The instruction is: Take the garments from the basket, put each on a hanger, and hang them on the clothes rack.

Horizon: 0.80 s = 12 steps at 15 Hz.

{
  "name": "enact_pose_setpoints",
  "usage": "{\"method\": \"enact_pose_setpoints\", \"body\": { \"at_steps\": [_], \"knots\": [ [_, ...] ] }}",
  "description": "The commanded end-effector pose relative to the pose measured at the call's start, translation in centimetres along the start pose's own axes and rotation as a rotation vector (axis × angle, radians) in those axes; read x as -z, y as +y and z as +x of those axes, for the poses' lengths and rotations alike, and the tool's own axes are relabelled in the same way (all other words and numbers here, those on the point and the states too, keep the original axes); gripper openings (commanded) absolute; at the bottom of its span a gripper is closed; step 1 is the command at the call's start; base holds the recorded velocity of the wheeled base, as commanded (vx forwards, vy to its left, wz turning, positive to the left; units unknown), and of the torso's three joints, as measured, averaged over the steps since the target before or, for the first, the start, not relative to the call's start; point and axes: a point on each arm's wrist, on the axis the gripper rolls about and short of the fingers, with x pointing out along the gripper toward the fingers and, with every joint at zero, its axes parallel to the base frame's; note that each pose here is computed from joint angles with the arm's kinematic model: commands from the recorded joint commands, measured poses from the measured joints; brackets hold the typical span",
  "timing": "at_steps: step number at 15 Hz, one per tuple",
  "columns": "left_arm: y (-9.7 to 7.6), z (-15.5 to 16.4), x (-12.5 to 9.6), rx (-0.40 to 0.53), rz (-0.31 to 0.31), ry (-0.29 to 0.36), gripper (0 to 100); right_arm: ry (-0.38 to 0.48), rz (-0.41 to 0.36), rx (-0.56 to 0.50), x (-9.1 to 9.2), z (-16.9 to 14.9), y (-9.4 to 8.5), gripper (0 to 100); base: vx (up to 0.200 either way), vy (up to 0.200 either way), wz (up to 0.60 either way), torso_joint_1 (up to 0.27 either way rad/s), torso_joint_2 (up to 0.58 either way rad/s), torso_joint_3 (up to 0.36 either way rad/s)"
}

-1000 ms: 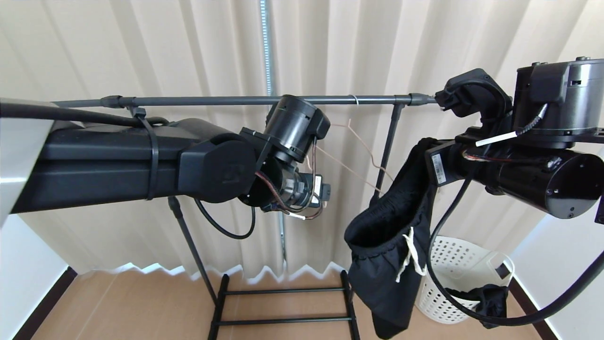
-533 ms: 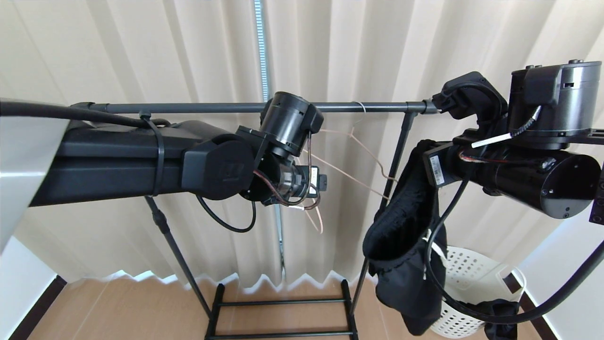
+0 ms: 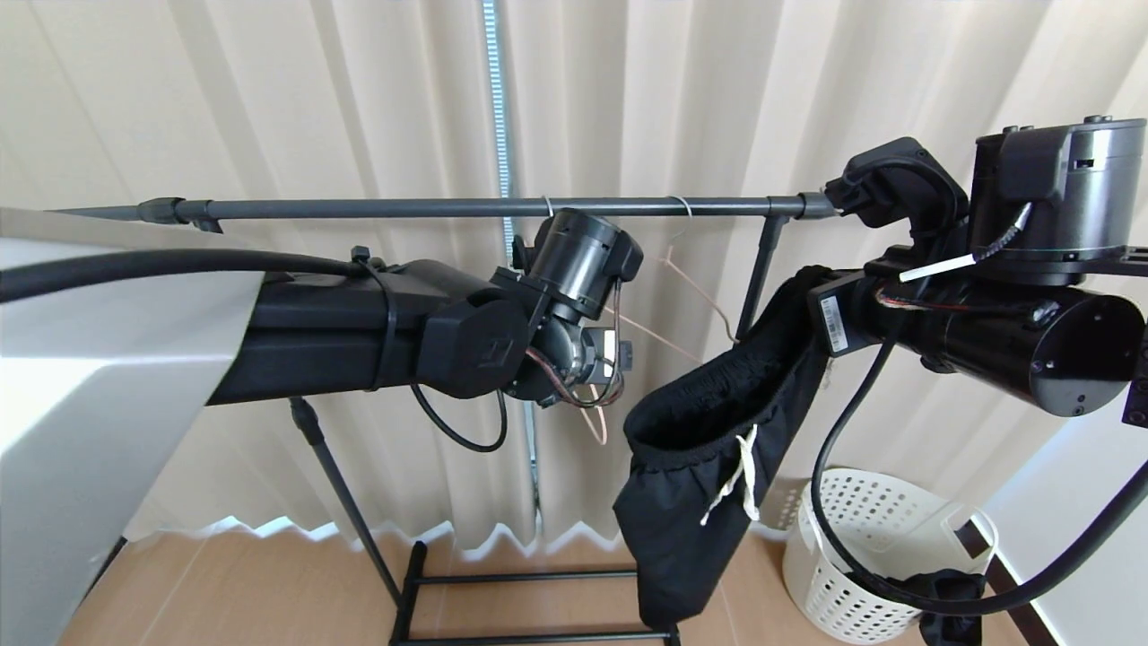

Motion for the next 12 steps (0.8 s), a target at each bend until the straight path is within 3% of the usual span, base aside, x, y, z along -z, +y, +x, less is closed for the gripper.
{"method": "enact_pose_setpoints", "body": {
  "at_steps": [1, 7, 12],
  "knots": [
    [-0.4, 1.9, 0.8, -0.016, 0.003, 0.022, 100, 0.002, -0.003, -0.002, 0.0, 0.1, 0.1, 0, 0.000, 0.000, 0.00, 0.000, 0.00, 0.000],
    [-0.1, 3.1, 1.1, -0.066, -0.012, 0.021, 100, 0.015, -0.015, -0.004, 0.3, 0.5, 0.4, 0, 0.000, 0.000, 0.00, 0.000, 0.00, 0.000],
    [1.6, 2.8, 0.9, -0.132, -0.027, 0.019, 100, 0.015, -0.015, -0.004, 0.3, 0.5, 0.4, 0, 0.000, 0.000, 0.00, 0.000, 0.00, 0.000]
  ]
}}
